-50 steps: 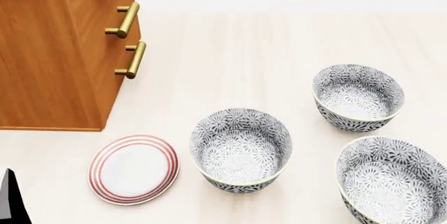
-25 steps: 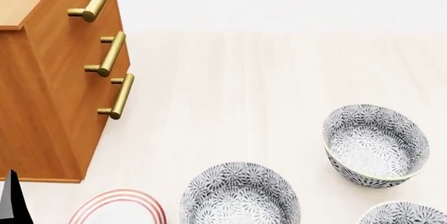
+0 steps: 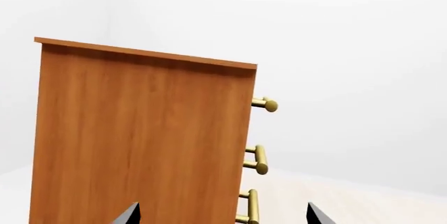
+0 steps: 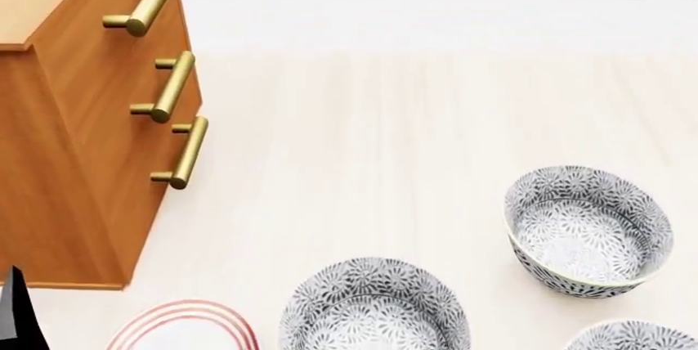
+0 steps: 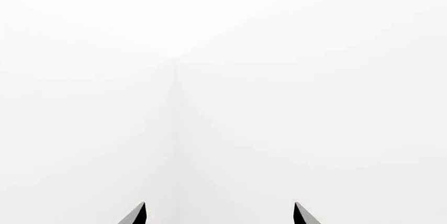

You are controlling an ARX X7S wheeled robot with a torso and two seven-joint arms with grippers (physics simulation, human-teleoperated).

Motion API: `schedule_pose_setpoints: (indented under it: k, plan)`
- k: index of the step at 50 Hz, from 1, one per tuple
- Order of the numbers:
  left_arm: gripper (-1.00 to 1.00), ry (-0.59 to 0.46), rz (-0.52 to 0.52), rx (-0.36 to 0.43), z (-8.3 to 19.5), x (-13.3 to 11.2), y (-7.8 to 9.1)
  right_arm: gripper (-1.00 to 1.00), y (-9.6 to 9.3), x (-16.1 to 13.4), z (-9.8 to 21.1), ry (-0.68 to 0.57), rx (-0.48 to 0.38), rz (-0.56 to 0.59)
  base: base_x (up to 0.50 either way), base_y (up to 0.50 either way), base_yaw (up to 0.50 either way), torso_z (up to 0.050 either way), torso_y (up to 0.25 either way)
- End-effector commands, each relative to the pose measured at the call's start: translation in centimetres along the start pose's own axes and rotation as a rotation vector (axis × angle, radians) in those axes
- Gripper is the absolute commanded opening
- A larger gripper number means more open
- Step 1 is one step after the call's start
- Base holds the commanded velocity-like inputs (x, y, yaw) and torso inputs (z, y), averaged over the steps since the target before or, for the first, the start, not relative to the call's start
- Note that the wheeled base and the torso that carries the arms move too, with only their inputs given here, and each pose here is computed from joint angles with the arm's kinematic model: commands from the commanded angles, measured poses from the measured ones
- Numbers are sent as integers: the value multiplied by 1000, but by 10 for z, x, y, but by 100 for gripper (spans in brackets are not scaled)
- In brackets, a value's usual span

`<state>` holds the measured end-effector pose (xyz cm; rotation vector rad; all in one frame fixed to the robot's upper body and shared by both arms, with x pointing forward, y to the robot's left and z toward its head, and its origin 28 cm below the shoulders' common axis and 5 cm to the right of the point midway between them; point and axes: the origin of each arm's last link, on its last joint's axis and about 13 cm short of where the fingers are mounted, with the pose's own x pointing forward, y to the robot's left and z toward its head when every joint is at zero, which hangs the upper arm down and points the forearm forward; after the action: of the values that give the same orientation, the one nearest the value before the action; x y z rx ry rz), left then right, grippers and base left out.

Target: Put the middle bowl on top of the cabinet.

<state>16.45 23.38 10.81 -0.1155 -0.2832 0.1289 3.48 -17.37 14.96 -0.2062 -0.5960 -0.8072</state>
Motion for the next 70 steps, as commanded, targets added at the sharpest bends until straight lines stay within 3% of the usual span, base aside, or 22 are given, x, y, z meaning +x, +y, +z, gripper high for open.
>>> schedule_pose_setpoints:
  k: [1, 13, 18, 19, 22, 23, 24, 36, 53, 70]
  plan:
    - [100, -3, 5, -8, 0, -1, -1, 100, 0, 0, -1, -7, -5, 2, 367, 0, 0, 0, 0]
    - [100, 11, -34, -70, 1, -10, -4, 100, -1, 0, -1, -18, -3, -2, 0, 0, 0, 0, 0]
    - [100, 66, -101, -159, 5, -22, -12, 100, 0, -1, -1, -16, -5, 1, 0, 0, 0, 0, 0]
    - [100, 83, -167, -198, 8, -32, -19, 100, 0, -1, -1, -13, -8, 5, 0, 0, 0, 0, 0]
    - [100, 94, -206, -219, 10, -38, -24, 100, 0, -1, -1, -11, -10, 6, 0, 0, 0, 0, 0]
    - [100, 158, -350, -429, 12, -27, -72, 100, -12, 3, -4, -12, -18, -26, 0, 0, 0, 0, 0]
    - [100, 306, -495, -430, 7, -41, -95, 100, -12, 4, -4, -12, -18, -27, 0, 0, 0, 0, 0]
    - [100, 322, -519, -433, 7, -43, -101, 100, -9, 2, -4, -11, -21, -22, 0, 0, 0, 0, 0]
    - [100, 397, -447, -537, 3, -42, -105, 100, -13, 3, -5, -15, -21, -21, 0, 0, 0, 0, 0]
    - [100, 407, -362, -496, -17, -39, -97, 100, -16, 4, -6, -17, -22, -23, 0, 0, 0, 0, 0]
